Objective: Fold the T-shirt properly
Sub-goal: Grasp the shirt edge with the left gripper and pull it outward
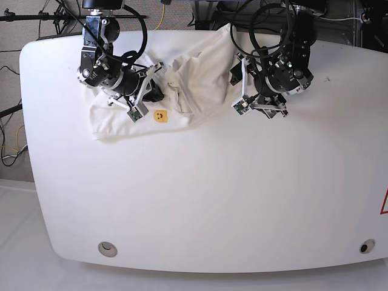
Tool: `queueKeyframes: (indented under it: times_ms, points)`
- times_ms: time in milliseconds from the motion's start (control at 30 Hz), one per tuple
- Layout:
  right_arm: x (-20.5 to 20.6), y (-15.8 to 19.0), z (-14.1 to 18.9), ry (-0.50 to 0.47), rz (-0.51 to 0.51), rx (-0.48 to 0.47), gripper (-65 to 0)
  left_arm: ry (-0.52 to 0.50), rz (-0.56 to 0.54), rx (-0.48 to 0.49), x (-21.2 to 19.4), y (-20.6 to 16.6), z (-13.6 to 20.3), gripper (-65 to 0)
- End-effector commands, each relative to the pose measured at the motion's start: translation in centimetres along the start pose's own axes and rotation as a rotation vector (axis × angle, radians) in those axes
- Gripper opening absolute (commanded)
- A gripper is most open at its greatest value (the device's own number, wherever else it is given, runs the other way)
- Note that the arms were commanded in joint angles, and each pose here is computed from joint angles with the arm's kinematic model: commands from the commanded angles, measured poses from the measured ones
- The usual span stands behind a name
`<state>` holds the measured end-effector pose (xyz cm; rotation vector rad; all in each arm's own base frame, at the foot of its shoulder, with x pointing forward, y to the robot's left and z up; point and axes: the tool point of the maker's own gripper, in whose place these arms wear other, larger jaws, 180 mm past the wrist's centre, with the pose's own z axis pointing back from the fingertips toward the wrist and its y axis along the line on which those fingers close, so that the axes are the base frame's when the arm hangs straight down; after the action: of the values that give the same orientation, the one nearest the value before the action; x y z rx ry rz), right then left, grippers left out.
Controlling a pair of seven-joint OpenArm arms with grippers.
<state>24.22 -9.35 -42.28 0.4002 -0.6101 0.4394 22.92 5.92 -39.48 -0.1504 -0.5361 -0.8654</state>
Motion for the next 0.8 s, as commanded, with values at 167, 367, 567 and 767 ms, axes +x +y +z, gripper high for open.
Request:
queueKeyframes:
  times_ms: [167,367,567,767]
  points:
    - [0.5,-1.2,0.4,0.027,0.026,-0.049,-63.1,-0.083,-0.022,-0.004,3.0,-0.7,0.8,-22.4]
    - [0.8,-1.4,0.5,0.021,0.035,-0.057,-63.1,-0.058,-0.045,-0.052,2.2,-2.7,0.4,-37.4]
    - [0.7,-1.5,0.5,0.025,0.035,-0.058,-63.1,0.000,-0.039,-0.070,0.7,-3.5,0.3,-65.0]
    - [0.6,-1.5,0.4,0.027,0.033,-0.057,-63.1,0.048,-0.028,-0.093,-0.8,-4.6,0.3,-65.0]
